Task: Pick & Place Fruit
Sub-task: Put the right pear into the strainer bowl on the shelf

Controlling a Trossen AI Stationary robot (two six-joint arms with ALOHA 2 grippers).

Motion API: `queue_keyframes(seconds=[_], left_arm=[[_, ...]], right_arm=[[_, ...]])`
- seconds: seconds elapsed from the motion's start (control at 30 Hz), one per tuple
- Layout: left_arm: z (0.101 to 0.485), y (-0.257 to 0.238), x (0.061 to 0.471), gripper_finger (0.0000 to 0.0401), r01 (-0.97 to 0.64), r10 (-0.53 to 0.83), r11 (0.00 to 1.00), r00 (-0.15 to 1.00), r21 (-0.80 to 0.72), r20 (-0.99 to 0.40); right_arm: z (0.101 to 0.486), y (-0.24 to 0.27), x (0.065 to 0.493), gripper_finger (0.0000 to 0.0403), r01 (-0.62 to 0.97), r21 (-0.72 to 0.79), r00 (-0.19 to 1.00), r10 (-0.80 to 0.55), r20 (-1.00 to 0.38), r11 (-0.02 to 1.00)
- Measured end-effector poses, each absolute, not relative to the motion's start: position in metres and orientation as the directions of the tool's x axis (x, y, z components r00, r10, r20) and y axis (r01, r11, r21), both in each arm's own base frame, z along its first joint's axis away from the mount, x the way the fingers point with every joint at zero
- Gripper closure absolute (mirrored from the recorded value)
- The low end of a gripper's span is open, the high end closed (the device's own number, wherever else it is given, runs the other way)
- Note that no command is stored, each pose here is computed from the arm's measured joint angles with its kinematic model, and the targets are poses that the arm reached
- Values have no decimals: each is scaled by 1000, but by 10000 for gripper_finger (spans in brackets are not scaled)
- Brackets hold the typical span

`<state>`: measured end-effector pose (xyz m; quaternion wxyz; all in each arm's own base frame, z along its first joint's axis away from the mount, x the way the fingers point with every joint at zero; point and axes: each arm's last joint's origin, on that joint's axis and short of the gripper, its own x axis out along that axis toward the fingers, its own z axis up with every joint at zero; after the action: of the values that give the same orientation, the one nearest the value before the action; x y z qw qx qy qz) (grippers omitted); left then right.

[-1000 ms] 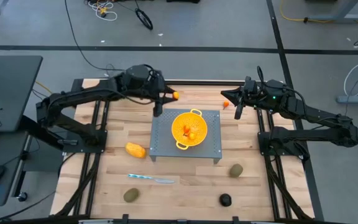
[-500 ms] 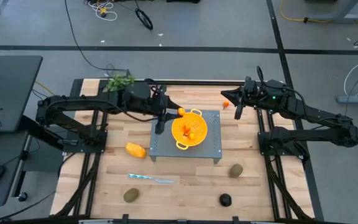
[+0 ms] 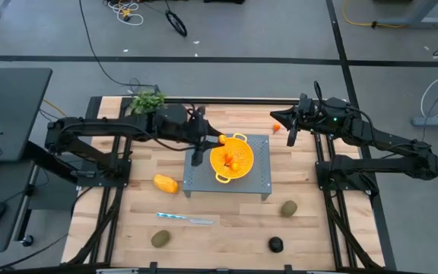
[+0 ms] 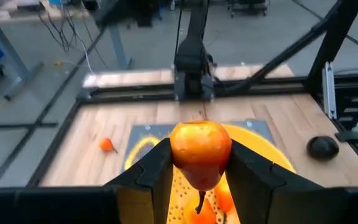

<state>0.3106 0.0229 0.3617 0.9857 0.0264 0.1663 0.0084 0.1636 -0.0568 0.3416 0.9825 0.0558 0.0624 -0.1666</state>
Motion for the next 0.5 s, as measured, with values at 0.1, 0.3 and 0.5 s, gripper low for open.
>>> queue_keyframes(seconds=[0.1, 0.3, 0.5], left_arm=[[353, 21, 320, 264, 21, -11, 999, 939, 26, -343], [335, 17, 336, 264, 44, -49, 999, 922, -21, -384], [333, 16, 340, 264, 39, -51, 998, 925, -41, -375]], right_arm=[[342, -57, 164, 398, 333, 89, 937, -319, -142, 939], [341, -56, 164, 398, 326, 90, 939, -311, -148, 941], [340, -56, 164, 398, 327, 90, 937, -310, -159, 941]])
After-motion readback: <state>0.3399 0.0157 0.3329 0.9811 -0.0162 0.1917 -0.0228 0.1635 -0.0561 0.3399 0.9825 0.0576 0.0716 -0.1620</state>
